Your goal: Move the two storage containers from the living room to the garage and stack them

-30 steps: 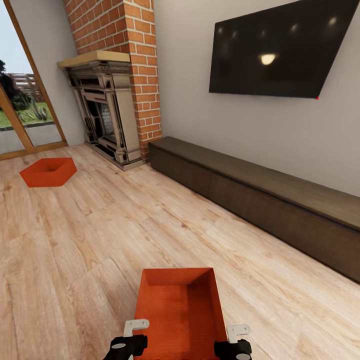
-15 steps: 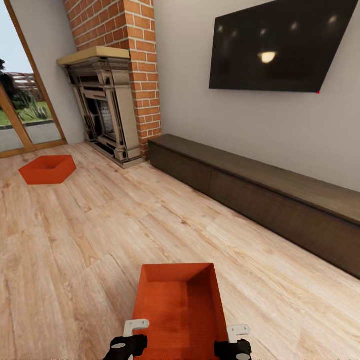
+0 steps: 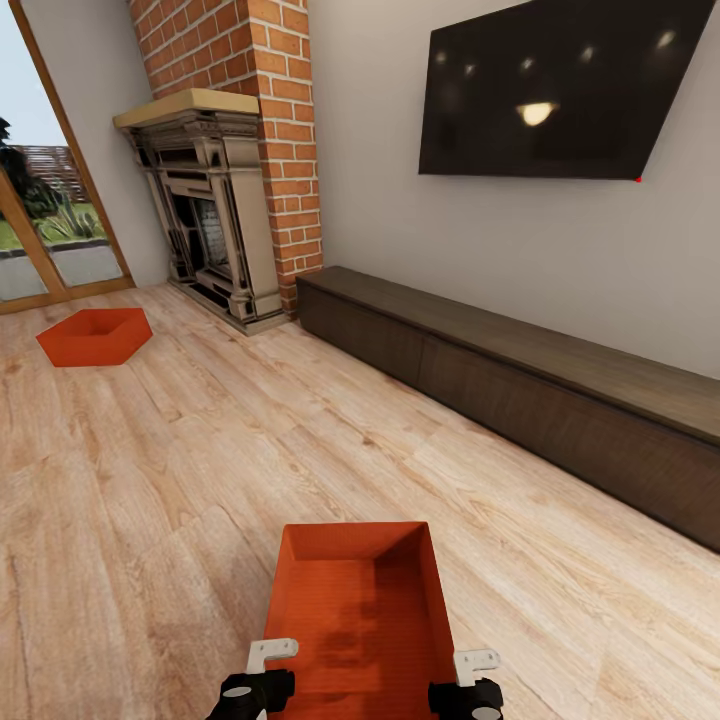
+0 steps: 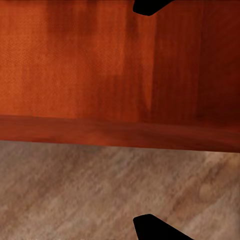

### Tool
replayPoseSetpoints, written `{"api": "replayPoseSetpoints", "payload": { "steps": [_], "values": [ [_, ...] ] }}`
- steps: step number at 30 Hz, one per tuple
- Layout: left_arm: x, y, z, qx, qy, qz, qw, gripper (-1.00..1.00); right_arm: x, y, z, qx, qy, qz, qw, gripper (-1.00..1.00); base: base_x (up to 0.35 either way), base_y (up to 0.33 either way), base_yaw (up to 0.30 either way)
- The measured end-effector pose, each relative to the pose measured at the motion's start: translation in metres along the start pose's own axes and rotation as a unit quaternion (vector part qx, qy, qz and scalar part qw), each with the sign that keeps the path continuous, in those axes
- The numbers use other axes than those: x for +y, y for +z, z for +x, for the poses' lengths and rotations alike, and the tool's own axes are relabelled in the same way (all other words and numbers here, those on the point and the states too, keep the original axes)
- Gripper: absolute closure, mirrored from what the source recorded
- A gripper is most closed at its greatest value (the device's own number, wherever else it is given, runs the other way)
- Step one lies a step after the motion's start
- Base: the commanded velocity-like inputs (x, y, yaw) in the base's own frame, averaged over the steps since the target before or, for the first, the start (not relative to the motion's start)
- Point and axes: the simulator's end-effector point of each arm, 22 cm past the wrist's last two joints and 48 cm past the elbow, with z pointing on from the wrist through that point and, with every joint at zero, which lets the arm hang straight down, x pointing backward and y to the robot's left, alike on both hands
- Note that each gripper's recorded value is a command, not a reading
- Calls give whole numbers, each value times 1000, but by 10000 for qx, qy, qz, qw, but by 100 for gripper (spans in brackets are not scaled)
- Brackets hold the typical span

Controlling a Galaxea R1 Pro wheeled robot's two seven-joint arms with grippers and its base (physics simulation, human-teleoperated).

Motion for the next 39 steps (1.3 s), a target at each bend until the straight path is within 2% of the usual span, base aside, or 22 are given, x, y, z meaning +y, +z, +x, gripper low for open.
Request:
{"api": "replayPoseSetpoints", "payload": {
  "steps": [39],
  "values": [
    [9, 1, 1, 16, 35, -100, 9999, -100, 1, 0, 0, -2, -9, -39, 10000, -100, 0, 0, 0]
  ]
}}
